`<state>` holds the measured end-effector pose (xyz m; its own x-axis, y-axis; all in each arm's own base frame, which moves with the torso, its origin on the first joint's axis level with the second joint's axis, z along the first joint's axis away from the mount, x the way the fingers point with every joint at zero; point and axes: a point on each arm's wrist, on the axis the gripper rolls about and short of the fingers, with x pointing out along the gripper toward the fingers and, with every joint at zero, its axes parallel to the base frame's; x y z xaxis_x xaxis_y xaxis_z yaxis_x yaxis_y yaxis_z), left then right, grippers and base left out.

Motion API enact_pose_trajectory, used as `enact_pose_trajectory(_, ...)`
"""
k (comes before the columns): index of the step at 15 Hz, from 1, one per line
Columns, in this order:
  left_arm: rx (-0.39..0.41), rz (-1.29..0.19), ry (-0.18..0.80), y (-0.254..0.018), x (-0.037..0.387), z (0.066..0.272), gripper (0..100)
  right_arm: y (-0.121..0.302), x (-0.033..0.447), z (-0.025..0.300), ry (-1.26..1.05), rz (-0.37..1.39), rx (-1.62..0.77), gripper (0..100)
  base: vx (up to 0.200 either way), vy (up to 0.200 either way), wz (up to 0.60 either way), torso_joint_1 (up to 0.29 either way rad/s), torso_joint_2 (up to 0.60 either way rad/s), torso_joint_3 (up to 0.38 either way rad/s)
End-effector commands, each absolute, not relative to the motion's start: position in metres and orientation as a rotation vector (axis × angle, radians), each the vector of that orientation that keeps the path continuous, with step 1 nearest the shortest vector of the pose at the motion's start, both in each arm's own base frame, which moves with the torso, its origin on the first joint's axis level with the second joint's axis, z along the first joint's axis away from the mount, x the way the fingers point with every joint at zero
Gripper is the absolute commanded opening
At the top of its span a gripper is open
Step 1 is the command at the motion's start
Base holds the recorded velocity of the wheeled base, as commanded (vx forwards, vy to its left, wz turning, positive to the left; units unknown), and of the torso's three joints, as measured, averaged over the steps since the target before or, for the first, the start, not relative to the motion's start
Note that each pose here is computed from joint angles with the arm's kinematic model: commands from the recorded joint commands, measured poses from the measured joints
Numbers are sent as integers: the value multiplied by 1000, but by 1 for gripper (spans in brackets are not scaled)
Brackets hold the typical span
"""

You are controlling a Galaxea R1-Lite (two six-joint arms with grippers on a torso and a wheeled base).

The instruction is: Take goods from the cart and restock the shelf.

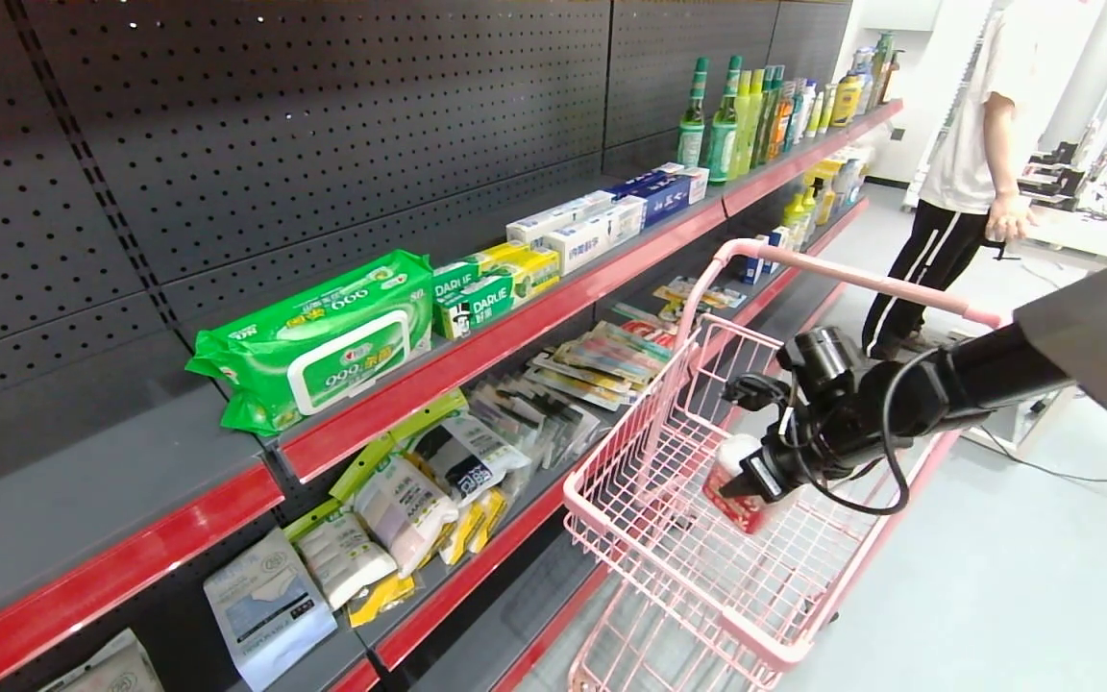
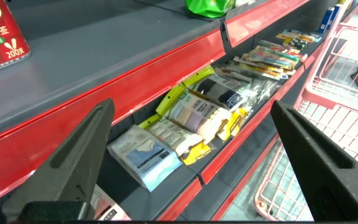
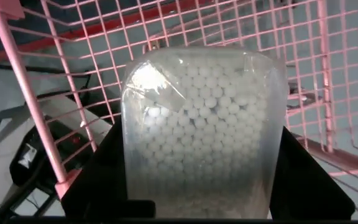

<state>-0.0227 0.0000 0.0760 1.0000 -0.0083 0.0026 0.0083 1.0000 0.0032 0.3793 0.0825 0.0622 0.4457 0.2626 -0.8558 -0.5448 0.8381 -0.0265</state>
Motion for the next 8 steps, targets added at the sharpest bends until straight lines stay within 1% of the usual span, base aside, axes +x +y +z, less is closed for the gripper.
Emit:
enact_pose_trajectory(1, 3, -9, -3, 0, -23, 76, 100, 65, 350, 121, 889, 386, -276, 0, 0, 0, 0, 0, 0, 0)
enact_pose_trajectory(3, 3, -8, -2, 0, -23, 76, 100, 57, 324, 149, 837, 319, -241, 0, 0, 0, 0, 0, 0, 0)
enact_pose_trajectory(4, 3, -8, -2, 0, -23, 76, 100, 48, 297, 175, 771, 294, -226, 0, 0, 0, 0, 0, 0, 0)
enact_pose_trajectory(5, 3, -8, -2, 0, -23, 76, 100, 40, 277, 189, 733, 277, -220, 0, 0, 0, 0, 0, 0, 0)
enact_pose_trajectory(6, 3, -9, -2, 0, -23, 76, 100, 32, 258, 195, 717, 249, -218, 0, 0, 0, 0, 0, 0, 0)
enact_pose_trajectory(8, 3, -8, -2, 0, -23, 76, 100, 14, 227, 197, 711, 168, -240, 0, 0, 0, 0, 0, 0, 0)
